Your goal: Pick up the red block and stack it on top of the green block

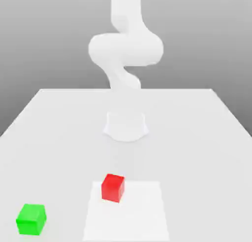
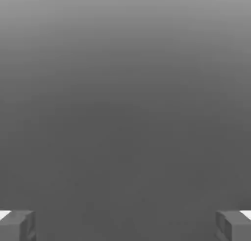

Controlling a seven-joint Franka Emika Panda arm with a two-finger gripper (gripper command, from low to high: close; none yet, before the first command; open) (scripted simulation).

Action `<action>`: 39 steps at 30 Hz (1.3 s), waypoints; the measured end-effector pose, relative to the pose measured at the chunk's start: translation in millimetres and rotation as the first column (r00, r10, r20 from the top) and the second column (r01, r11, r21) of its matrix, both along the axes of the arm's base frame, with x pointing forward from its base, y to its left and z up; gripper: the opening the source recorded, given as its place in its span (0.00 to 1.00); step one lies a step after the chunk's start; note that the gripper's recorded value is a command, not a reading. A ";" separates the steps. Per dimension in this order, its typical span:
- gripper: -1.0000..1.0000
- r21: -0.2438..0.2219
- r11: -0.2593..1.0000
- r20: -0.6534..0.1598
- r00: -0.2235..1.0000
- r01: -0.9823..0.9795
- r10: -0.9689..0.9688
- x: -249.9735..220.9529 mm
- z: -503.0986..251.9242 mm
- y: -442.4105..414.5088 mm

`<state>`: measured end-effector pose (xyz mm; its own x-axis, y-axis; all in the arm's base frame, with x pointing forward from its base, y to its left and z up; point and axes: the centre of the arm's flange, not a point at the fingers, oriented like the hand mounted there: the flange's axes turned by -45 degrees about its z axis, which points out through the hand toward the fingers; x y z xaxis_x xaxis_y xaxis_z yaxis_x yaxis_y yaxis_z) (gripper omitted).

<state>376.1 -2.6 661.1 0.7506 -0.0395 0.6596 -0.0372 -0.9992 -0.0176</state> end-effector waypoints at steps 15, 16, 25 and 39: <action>0.50 0.023 0.976 -0.548 0.819 0.217 -0.169 21.3 -375.8 -30.0; 0.50 0.020 0.972 -0.586 0.791 0.235 -0.179 9.4 -401.4 -31.2; 0.00 0.012 0.962 -0.660 0.725 0.271 -0.197 -19.5 -513.2 -32.6; 0.00 0.011 0.962 -0.659 0.725 0.273 -0.198 -19.0 -458.4 -32.5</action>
